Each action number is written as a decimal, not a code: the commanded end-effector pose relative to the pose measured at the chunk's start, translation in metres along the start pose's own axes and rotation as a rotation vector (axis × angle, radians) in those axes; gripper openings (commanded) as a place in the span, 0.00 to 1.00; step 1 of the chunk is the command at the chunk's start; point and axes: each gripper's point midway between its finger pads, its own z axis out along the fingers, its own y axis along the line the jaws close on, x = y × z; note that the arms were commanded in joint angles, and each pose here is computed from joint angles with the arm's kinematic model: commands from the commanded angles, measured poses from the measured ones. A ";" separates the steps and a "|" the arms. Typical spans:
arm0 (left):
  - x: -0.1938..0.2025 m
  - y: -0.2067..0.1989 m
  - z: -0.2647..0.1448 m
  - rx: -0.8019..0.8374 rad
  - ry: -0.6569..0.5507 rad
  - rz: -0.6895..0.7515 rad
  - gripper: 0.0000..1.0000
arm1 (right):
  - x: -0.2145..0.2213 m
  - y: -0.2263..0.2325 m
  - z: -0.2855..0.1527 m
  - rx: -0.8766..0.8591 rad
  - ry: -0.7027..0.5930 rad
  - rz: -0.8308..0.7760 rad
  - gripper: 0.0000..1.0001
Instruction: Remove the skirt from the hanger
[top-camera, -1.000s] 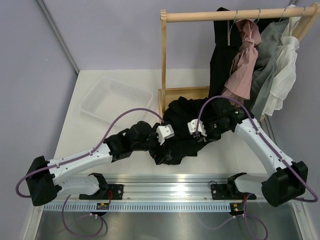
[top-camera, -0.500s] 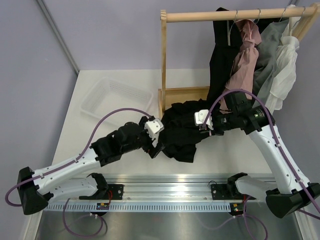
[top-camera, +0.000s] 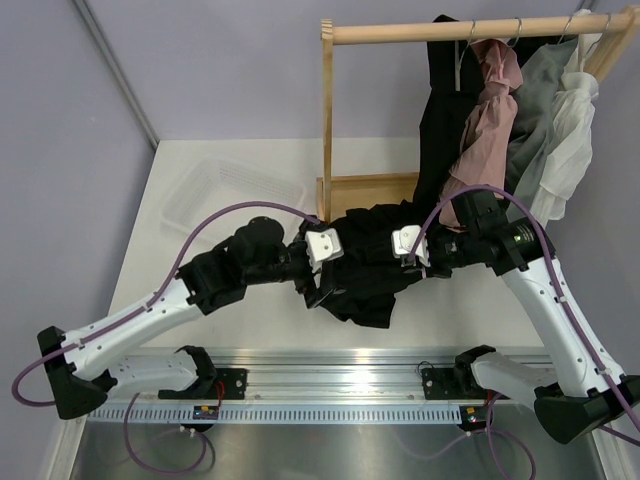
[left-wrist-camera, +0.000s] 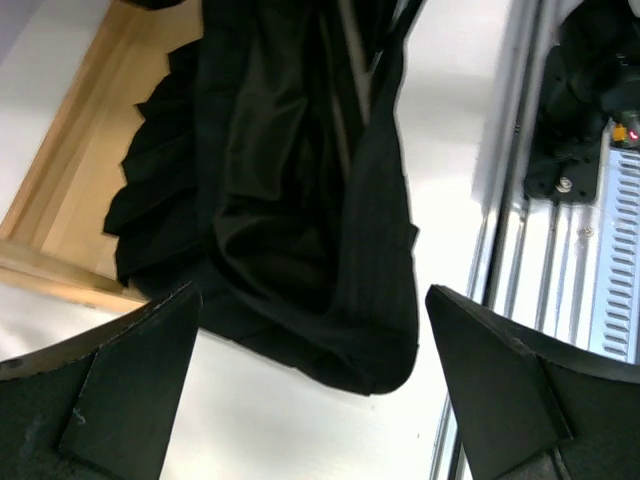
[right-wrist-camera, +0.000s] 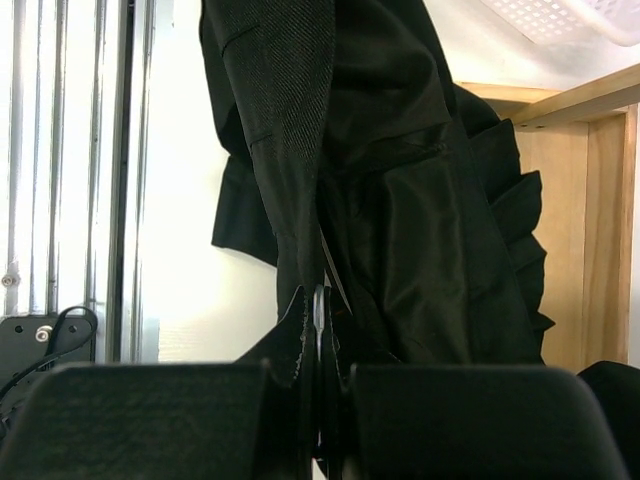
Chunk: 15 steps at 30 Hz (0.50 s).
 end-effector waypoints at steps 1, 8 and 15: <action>-0.016 -0.019 0.004 0.158 0.008 0.080 0.99 | -0.005 0.000 -0.003 0.013 -0.009 -0.035 0.00; -0.009 -0.037 0.043 0.243 0.141 0.097 0.99 | -0.010 -0.005 -0.004 0.008 -0.002 -0.030 0.00; 0.040 -0.023 0.070 0.107 0.319 0.128 0.99 | -0.021 -0.011 -0.010 0.038 -0.025 -0.010 0.00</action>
